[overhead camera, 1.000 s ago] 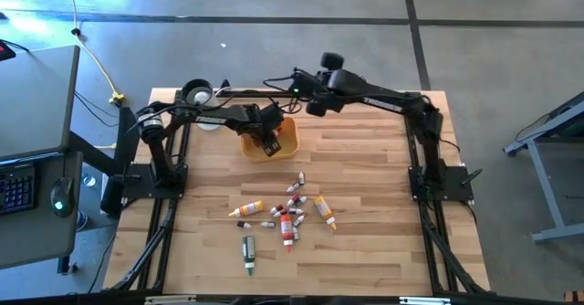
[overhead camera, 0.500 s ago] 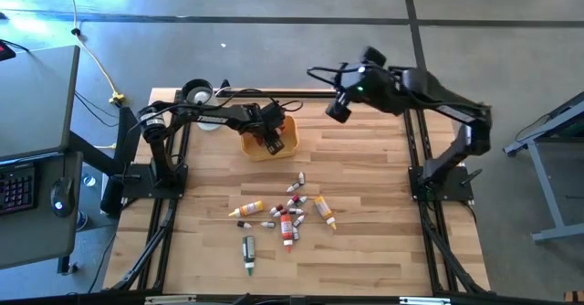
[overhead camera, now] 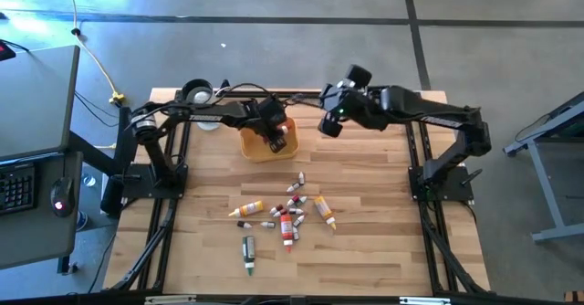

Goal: Pick & Place food coloring
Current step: Put the large red food coloring bottle into the yellow bin

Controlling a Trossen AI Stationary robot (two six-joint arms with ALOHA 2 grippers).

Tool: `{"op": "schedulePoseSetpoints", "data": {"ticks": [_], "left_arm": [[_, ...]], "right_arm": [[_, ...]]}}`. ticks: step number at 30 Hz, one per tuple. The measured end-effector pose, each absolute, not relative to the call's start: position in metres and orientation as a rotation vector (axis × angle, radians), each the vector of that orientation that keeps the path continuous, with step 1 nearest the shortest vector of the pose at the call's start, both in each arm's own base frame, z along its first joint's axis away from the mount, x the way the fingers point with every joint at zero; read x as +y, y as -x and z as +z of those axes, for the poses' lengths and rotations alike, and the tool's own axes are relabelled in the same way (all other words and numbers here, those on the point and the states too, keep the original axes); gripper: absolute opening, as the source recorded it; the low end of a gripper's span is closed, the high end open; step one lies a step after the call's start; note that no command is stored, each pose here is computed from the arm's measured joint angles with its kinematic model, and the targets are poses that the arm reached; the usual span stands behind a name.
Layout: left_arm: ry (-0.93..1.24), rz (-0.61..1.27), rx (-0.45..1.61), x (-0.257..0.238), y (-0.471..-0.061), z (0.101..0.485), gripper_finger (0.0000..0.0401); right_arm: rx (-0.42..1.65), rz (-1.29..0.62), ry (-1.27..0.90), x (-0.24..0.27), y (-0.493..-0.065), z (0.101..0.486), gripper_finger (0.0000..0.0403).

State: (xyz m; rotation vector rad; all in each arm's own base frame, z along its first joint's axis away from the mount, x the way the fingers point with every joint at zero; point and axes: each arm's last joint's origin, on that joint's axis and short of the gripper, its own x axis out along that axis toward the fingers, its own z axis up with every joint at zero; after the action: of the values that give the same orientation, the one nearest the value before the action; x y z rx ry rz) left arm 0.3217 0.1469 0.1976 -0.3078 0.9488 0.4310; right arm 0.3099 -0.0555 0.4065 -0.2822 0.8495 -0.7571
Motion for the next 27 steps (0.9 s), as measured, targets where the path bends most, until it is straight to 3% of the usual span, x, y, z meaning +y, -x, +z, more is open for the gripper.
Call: {"op": "schedulePoseSetpoints", "data": {"ticks": [6, 13, 17, 20, 27], "left_arm": [[0.246, 0.398, 0.836, 0.134, -0.302, 0.249, 0.0123], [0.146, 0.332, 0.611, 0.106, -0.274, 0.304, 0.0123], [0.083, 0.275, 0.512, 0.088, -0.268, 0.302, 0.0123], [0.046, 0.242, 0.423, 0.077, -0.266, 0.288, 0.0123], [-0.029, 0.211, 0.136, 0.068, -0.260, 0.256, 0.0123]], "right_arm": [[0.901, -0.858, 0.331, -0.056, -0.314, 0.378, 0.0001], [0.865, -0.821, 0.295, -0.055, -0.311, 0.373, 0.0001], [0.734, -0.728, 0.231, -0.051, -0.302, 0.378, 0.0001], [0.610, -0.552, 0.185, -0.048, -0.295, 0.371, 0.0001], [0.250, -0.123, 0.218, -0.037, -0.293, 0.313, 0.0002]]}}
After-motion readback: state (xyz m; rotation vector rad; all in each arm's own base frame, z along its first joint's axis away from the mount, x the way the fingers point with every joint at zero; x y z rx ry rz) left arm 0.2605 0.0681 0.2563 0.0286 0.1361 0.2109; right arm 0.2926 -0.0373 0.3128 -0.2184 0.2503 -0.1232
